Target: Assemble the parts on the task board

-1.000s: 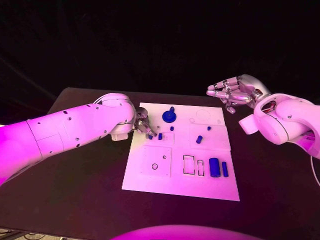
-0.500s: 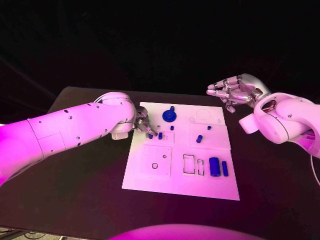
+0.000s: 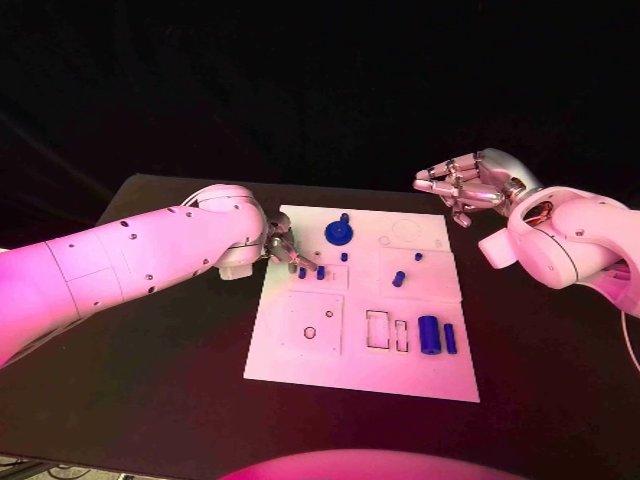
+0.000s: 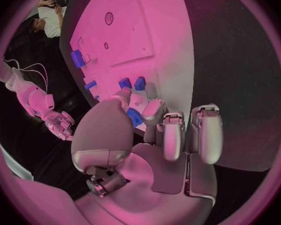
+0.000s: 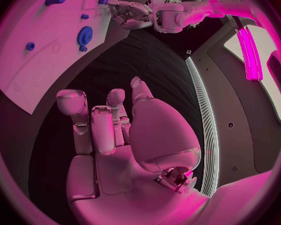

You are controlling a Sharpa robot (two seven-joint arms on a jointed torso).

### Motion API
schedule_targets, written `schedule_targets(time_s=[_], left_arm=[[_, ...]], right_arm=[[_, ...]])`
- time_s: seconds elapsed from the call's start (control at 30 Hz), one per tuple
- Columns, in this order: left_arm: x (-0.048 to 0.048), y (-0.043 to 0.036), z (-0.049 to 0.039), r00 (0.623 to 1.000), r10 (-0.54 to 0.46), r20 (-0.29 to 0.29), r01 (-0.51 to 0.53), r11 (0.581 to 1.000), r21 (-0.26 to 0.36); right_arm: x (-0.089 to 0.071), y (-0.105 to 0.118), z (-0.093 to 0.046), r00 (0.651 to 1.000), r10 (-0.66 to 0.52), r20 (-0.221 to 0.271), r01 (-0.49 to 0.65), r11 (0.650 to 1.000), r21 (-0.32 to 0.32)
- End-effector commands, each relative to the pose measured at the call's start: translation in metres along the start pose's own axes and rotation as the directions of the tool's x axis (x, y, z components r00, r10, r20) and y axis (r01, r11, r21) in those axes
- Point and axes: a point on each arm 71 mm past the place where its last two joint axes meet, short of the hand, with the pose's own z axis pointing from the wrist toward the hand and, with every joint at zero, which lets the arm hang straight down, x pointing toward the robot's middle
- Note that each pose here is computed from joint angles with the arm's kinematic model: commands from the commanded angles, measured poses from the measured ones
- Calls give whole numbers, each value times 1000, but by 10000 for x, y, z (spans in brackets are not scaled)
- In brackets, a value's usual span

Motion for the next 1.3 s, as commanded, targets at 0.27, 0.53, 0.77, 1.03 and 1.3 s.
schedule_targets(time_s=[0.27, 0.53, 0.77, 1.03, 1.3], left_arm=[[-136, -46, -97, 984, -158, 88, 147, 983, 112], [-273, -138, -121, 927, -349, 140, 290, 900, 326], [-258, -366, -86, 940, -269, 211, 139, 864, 483], [-124, -629, -18, 953, -56, 296, -121, 828, 547], [-60, -717, 114, 941, 92, 327, -251, 836, 488]], right_arm=[[19, -2, -1, 1000, -2, -18, 2, 1000, -8], [23, -2, 1, 1000, -2, -19, 2, 1000, -8], [31, 0, 7, 1000, -2, -21, 2, 1000, -7], [51, 9, 17, 1000, -1, -27, 0, 1000, -10], [60, 15, 17, 1000, 0, -29, -1, 1000, -12]])
